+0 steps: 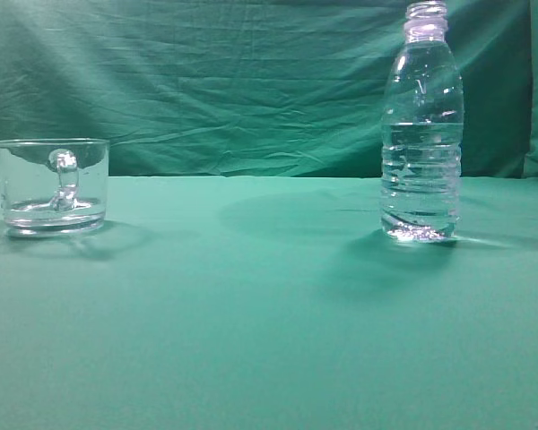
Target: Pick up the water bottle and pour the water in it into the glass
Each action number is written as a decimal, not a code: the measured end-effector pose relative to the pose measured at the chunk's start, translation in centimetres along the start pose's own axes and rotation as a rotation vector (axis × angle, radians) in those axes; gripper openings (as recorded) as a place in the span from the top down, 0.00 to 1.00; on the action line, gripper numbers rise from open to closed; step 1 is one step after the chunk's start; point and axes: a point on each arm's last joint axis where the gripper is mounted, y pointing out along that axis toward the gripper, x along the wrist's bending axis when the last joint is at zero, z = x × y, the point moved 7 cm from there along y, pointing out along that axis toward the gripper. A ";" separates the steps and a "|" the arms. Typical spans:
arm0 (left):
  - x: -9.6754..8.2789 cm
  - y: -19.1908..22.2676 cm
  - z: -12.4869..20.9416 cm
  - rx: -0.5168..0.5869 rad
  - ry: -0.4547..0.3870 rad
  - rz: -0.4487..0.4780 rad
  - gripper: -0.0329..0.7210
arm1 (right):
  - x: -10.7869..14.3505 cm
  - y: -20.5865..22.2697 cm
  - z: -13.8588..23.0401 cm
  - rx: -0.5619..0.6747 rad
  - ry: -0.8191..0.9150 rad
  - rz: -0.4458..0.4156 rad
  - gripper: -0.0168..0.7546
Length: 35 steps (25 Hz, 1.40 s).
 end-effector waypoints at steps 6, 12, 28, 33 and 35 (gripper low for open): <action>0.0 0.0 0.0 0.000 0.000 0.000 0.96 | -0.8 0.7 3.0 0.059 0.055 0.063 0.98; 0.0 0.0 0.0 0.000 0.000 0.000 0.96 | -0.7 0.3 2.9 0.039 0.046 0.064 0.98; 0.0 0.0 0.0 0.000 0.000 0.000 0.96 | -0.6 0.2 4.1 0.114 0.033 0.054 0.98; 0.0 0.0 0.0 0.000 0.000 0.000 0.96 | -0.6 0.2 4.2 0.114 0.035 0.054 0.98; 0.0 0.0 0.0 0.000 0.000 0.000 0.96 | -0.6 0.2 4.2 0.114 0.035 0.054 0.98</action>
